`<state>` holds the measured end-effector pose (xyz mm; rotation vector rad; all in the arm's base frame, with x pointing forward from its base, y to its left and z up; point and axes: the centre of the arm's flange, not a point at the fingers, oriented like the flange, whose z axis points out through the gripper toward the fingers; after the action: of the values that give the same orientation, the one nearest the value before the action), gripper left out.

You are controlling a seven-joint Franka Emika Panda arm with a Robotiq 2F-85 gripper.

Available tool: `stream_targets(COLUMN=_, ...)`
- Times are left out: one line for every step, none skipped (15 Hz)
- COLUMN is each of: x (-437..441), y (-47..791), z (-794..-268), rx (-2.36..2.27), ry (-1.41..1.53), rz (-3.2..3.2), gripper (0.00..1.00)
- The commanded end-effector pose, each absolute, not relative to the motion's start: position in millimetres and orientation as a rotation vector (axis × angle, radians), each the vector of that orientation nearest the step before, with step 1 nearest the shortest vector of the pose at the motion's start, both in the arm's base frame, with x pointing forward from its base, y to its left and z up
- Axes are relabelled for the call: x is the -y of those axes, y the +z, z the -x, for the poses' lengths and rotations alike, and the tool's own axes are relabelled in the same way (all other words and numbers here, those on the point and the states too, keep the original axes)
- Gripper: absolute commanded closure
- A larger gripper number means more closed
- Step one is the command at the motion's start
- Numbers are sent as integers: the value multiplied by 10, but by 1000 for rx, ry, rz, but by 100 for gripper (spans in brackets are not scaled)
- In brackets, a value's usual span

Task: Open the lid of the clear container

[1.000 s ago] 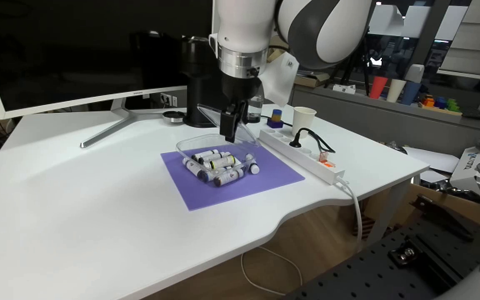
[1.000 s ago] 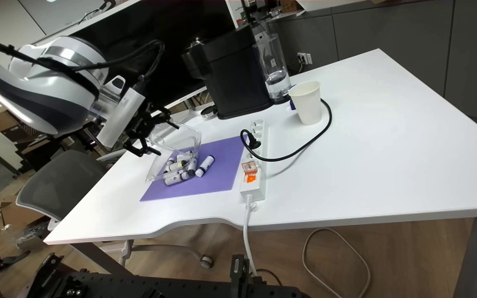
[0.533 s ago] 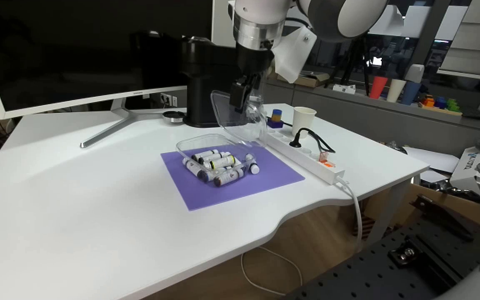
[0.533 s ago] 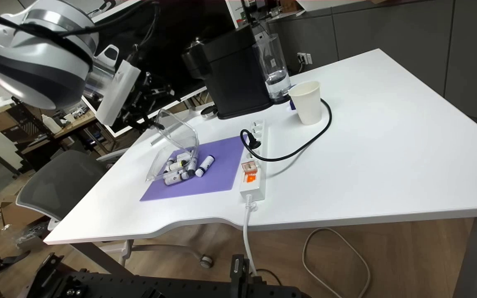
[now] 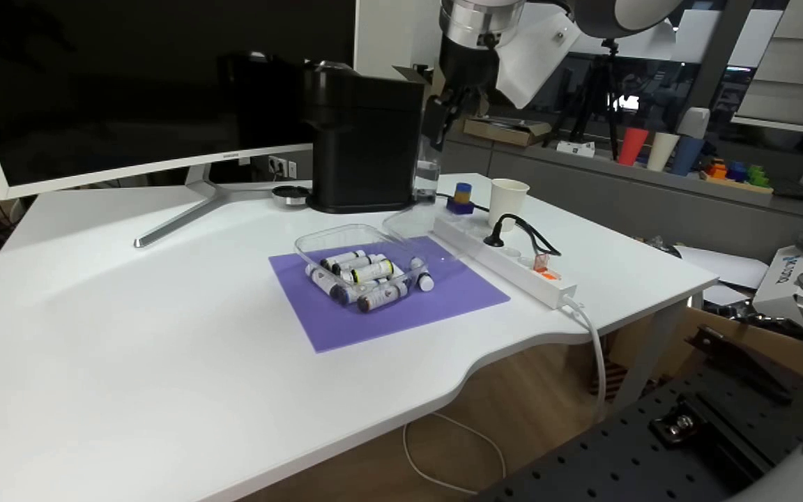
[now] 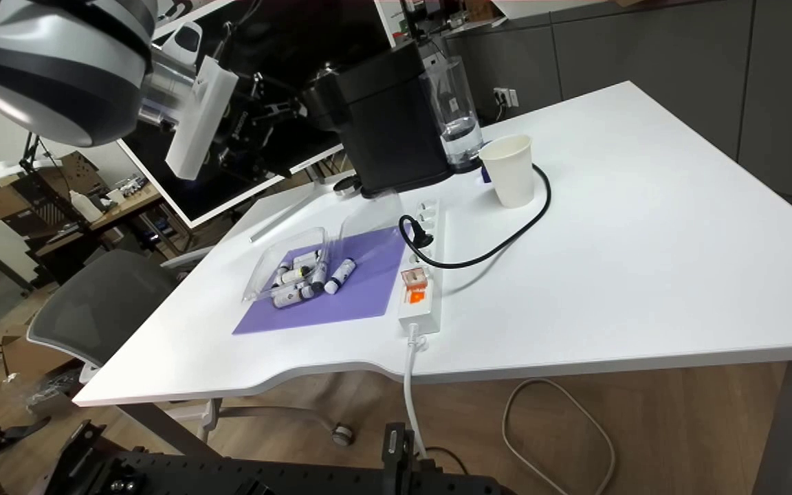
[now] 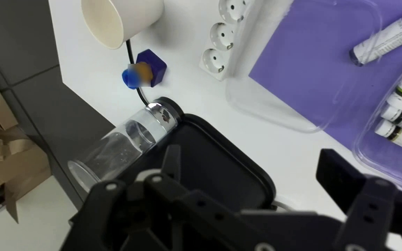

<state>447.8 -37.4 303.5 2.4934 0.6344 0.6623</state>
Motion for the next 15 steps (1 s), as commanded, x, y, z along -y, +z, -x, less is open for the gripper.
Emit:
stream_targets(x=569, y=3052, z=-4395, rx=-496, ry=686, rz=-2525, gripper=0)
stream_targets(x=597, y=3065, z=-4381, rx=-463, ry=681, rz=-2541, gripper=0)
stream_targets(x=618, y=3080, z=-4366, rx=-436, ry=675, rz=-2560, gripper=0)
stream_targets(x=633, y=3096, z=-4352, rx=-392, ry=667, rz=-2584, gripper=0)
stream_targets(x=643, y=3108, z=-4336, rx=-362, ry=658, rz=-2610, gripper=0)
stream_targets(x=648, y=3119, z=-4319, rx=-330, ry=655, rz=-2630, gripper=0)
stream_targets(x=647, y=3127, z=-4301, rx=-301, ry=654, rz=-2647, gripper=0)
stream_targets(x=639, y=3136, z=-4278, rx=-277, ry=651, rz=-2664, gripper=0)
stream_targets(x=631, y=3143, z=-4258, rx=-257, ry=650, rz=-2678, gripper=0)
stream_targets(x=623, y=3156, z=-4237, rx=-239, ry=649, rz=-2692, gripper=0)
stream_targets(x=612, y=3172, z=-4211, rx=-230, ry=651, rz=-2706, gripper=0)
stream_targets(x=601, y=3186, z=-4186, rx=-224, ry=654, rz=-2721, gripper=0)
stream_targets(x=587, y=3200, z=-4164, rx=-221, ry=656, rz=-2735, gripper=0)
stream_targets(x=578, y=3206, z=-4146, rx=-217, ry=657, rz=-2746, gripper=0)
stream_targets(x=569, y=3213, z=-4130, rx=-214, ry=657, rz=-2758, gripper=0)
